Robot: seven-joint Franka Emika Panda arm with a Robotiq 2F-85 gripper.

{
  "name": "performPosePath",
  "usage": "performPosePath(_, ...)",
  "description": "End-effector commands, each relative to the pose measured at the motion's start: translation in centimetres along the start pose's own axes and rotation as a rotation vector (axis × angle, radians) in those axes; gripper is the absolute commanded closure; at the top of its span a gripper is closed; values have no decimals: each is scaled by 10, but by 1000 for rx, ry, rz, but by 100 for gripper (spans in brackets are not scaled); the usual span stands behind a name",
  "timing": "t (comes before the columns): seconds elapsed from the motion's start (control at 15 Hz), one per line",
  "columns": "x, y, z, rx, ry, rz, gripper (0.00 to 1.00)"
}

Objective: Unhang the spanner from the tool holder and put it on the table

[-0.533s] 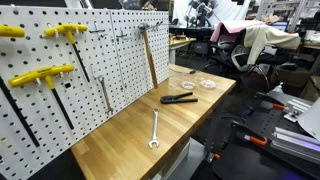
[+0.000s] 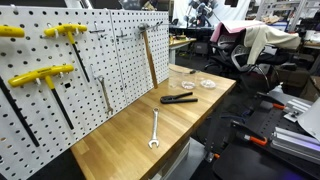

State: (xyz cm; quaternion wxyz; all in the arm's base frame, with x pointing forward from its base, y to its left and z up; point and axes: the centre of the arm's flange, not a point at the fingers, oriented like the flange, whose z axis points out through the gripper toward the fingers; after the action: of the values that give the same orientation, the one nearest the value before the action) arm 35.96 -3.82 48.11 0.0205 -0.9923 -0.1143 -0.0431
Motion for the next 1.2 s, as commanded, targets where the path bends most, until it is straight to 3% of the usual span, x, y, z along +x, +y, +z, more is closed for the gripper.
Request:
performPosePath(0.0,25,-37,20,11,69,-59,0)
performPosePath(0.27,40,-99,38,68,141,-181,0)
performPosePath(0.33,37,-95,33,50,98,-152,0)
performPosePath(0.8,38,-96,35,51,99,-150,0)
performPosePath(1.13,32,-152,40,156,192,-250,0)
